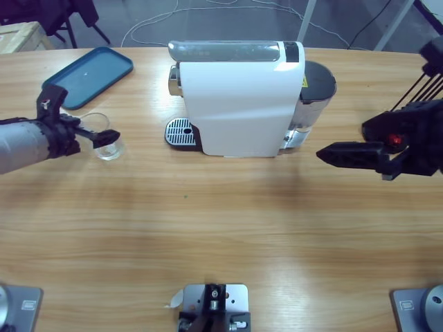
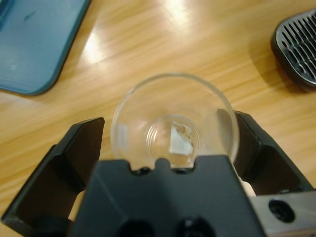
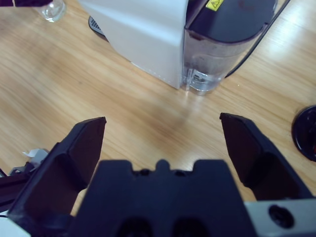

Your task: Pour coffee

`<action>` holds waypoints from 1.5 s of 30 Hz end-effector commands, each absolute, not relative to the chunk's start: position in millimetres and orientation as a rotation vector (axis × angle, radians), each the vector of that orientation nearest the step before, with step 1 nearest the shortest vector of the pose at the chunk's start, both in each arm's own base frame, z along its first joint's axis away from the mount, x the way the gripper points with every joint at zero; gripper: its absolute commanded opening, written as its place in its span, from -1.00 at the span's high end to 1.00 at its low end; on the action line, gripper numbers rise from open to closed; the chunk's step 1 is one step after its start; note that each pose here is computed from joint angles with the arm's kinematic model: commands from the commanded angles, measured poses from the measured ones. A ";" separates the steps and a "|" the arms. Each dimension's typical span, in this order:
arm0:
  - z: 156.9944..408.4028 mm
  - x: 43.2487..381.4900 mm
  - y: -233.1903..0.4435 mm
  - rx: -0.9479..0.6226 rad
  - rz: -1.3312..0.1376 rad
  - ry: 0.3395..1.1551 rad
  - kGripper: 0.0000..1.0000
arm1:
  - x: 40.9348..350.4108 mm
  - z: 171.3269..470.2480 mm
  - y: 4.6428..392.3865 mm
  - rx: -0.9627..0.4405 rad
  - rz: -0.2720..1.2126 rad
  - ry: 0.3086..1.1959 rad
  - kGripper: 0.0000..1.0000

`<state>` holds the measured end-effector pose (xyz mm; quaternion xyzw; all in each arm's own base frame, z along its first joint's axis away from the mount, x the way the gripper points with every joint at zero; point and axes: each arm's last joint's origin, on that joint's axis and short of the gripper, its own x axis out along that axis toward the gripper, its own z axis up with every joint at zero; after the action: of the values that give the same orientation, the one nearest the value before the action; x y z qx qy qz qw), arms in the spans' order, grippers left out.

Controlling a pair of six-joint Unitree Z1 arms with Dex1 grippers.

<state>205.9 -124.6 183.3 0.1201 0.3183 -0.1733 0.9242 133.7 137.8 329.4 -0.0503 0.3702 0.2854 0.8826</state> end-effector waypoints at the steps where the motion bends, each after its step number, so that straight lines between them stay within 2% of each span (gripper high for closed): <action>1: 166.5 207.6 -122.6 0.231 -0.336 0.679 -0.21 | 137.7 312.3 138.0 -0.103 0.555 0.825 -1.00; 4: 165.6 198.8 -117.0 0.242 -0.341 0.684 0.96 | 138.6 313.7 138.5 -0.093 0.557 0.816 -1.00; 5: 166.7 194.5 -114.0 0.242 -0.338 0.680 1.00 | 138.5 314.4 138.3 -0.092 0.557 0.814 -1.00; 9: 173.8 185.6 -109.6 0.211 -0.360 0.644 1.00 | 133.9 318.9 132.9 -0.093 0.556 0.797 -1.00; 11: 180.3 187.4 -118.3 0.199 -0.502 0.613 1.00 | 130.3 322.8 128.8 -0.102 0.562 0.783 -1.00; 13: 193.3 183.8 -121.5 0.263 -0.636 0.533 1.00 | 126.4 326.8 124.8 -0.098 0.567 0.768 -1.00; 17: 209.8 184.3 -123.3 0.323 -0.803 0.419 1.00 | 123.0 323.5 121.4 -0.098 0.567 0.773 -1.00; 23: 209.9 217.3 -119.9 0.429 -0.991 0.318 1.00 | 120.0 320.9 117.4 -0.095 0.561 0.775 -1.00; 28: 210.0 251.6 -133.9 0.445 -1.132 0.400 1.00 | 123.8 319.2 118.1 -0.095 0.546 0.784 -1.00; 31: 205.7 263.6 -139.9 0.465 -1.142 0.426 1.00 | 128.8 317.5 121.8 -0.096 0.539 0.790 -1.00; 38: 203.8 284.1 -157.3 0.506 -1.172 0.413 1.00 | 132.4 315.6 125.4 -0.098 0.539 0.797 -1.00; 45: 189.9 293.2 -194.9 0.509 -1.245 0.429 1.00 | 132.0 314.2 123.8 -0.094 0.532 0.801 -1.00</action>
<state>284.9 -164.7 215.8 0.2373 0.1686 -0.5445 0.7866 129.4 126.4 327.5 -0.0369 0.3681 0.2729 0.8881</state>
